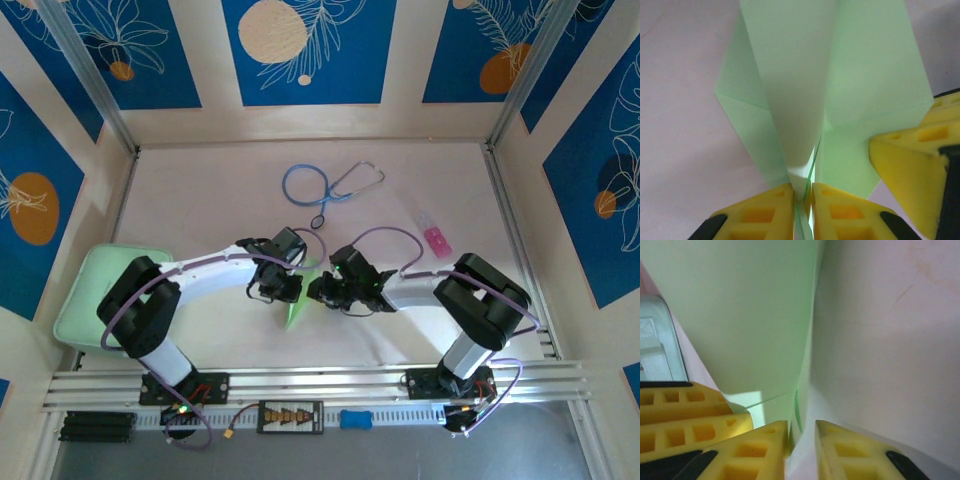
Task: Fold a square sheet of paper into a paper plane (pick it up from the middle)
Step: Move a paper plane to the center of the table.
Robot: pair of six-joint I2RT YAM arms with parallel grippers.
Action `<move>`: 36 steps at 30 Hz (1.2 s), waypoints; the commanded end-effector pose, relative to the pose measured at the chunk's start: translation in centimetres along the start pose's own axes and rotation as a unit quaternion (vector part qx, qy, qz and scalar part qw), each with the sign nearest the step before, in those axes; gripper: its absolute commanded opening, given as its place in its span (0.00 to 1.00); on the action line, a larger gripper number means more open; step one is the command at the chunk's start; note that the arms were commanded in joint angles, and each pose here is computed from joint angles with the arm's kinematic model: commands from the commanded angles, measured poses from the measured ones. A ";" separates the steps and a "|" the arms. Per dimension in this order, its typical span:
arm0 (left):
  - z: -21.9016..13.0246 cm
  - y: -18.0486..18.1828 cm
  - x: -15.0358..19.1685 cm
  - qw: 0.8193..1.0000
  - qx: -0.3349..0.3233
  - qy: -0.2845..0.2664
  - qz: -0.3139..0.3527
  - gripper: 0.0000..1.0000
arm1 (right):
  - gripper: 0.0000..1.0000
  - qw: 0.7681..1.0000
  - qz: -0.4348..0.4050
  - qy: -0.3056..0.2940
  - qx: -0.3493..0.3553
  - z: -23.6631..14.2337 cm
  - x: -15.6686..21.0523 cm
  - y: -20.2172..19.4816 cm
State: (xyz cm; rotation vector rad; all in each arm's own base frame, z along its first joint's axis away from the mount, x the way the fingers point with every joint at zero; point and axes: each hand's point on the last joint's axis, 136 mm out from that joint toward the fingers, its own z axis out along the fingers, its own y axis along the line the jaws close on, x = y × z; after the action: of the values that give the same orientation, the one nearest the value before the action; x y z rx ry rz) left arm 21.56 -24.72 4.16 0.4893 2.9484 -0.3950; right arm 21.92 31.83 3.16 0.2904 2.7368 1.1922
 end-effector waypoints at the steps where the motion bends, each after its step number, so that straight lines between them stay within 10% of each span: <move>1: -0.4 -1.2 -0.5 1.000 0.018 -0.006 0.016 0.20 | 0.20 1.000 0.001 0.007 -0.005 -0.2 0.1 -0.1; 36: 0.0 -0.3 0.1 1.000 0.005 -0.008 0.005 0.33 | 0.06 1.000 0.004 0.018 -0.007 0.4 0.4 -0.3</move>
State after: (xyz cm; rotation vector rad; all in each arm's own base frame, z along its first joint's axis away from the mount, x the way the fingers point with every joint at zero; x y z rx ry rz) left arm 21.65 -25.39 4.34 0.5013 2.9323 -0.4409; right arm 21.93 32.29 3.57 0.2717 2.7268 1.2401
